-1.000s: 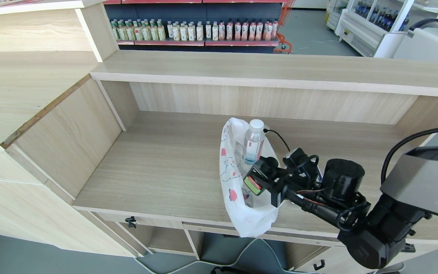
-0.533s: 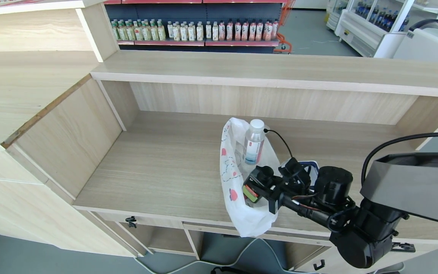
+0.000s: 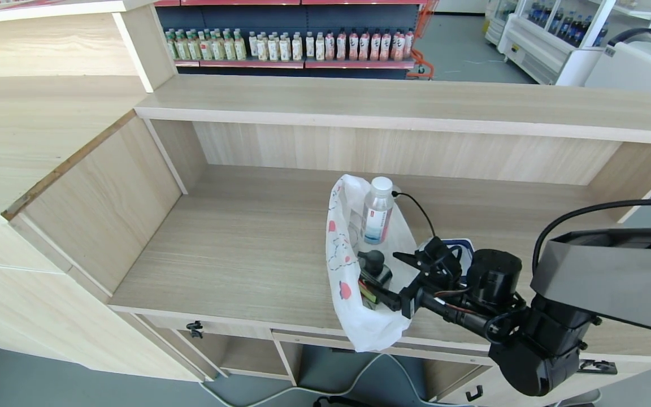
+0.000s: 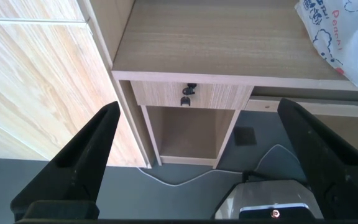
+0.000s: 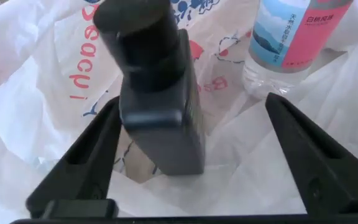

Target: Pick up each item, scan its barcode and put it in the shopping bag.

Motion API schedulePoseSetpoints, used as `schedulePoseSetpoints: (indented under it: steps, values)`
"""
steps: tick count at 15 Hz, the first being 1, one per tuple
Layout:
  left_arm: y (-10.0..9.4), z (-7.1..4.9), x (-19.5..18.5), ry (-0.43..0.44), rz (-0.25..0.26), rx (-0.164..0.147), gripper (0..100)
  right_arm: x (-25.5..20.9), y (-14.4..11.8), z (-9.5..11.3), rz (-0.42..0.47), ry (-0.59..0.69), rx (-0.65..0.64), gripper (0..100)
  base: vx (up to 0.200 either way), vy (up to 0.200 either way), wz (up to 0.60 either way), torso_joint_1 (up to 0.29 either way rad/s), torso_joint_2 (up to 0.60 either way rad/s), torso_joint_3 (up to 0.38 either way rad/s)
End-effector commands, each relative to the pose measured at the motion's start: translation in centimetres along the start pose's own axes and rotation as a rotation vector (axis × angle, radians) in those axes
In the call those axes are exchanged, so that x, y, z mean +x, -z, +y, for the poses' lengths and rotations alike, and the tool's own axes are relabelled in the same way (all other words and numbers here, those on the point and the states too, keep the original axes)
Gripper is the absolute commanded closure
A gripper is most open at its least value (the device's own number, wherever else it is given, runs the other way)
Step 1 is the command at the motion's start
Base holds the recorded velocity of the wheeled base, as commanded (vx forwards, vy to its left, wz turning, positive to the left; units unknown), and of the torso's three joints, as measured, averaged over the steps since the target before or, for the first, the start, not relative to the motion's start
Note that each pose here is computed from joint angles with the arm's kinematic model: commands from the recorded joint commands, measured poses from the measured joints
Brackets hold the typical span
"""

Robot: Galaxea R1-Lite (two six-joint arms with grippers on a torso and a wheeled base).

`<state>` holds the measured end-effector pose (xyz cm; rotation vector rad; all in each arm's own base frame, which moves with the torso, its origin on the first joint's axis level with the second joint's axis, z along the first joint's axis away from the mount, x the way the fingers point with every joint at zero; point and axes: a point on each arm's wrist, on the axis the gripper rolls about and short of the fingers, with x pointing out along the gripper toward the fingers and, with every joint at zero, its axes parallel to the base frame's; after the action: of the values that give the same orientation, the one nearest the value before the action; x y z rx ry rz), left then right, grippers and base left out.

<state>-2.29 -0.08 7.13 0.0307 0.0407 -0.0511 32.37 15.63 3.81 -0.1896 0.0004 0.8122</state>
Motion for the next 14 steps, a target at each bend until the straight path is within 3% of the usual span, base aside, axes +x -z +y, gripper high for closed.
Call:
schedulePoseSetpoints:
  steps: [1, 3, 4, 6, 8, 9, 11, 12, 14]
  values:
    - [0.0, 0.0, 0.0, 0.0, 0.0, 0.001, 0, -1.0, -3.5, -0.4, -0.085, 0.018, -0.013, 0, 0.0, 0.0, 0.0, 0.0, 0.0, 0.0]
    - [0.0, 0.0, 0.0, 0.0, 0.0, -0.001, 0, -4.6, -9.8, -0.2, -0.208, 0.034, 0.003, 0, 0.0, 0.0, 0.0, 0.0, 0.0, 0.0]
    - [0.0, 0.0, 0.0, 0.0, 0.0, -0.001, 0, -5.7, -10.9, -0.2, -0.214, 0.042, 0.0, 0, 0.0, 0.0, 0.0, 0.0, 0.0, 0.0]
    - [0.0, 0.0, 0.0, 0.0, 0.0, -0.001, 0, -14.0, -12.7, 0.5, -0.102, 0.091, -0.011, 0, 0.0, 0.0, 0.0, 0.0, 0.0, 0.0]
    - [0.0, 0.0, 0.0, 0.0, 0.0, -0.001, 0, -19.3, -14.4, 1.3, -0.006, 0.164, 0.009, 0, 0.0, 0.0, 0.0, 0.0, 0.0, 0.0]
    - [0.0, 0.0, 0.0, 0.0, 0.0, -0.001, 0, -21.8, -14.8, 2.1, 0.03, 0.197, 0.031, 0, 0.0, 0.0, 0.0, 0.0, 0.0, 0.0]
    - [0.0, 0.0, 0.0, 0.0, 0.0, -0.001, 0, -25.8, -15.1, 4.1, 0.018, 0.262, 0.121, 0, 0.0, 0.0, 0.0, 0.0, 0.0, 0.0]
    - [0.0, 0.0, 0.0, 0.0, 0.0, -0.001, 0, -27.6, -14.4, 5.6, 0.006, 0.316, 0.175, 0, 0.0, 0.0, 0.0, 0.0, 0.0, 0.0]
    - [0.0, 0.0, 0.0, 0.0, 0.0, 0.001, 0, -29.9, -12.0, 7.5, 0.009, 0.495, 0.163, 0, 0.0, 0.0, 0.0, 0.0, 0.0, 0.0]
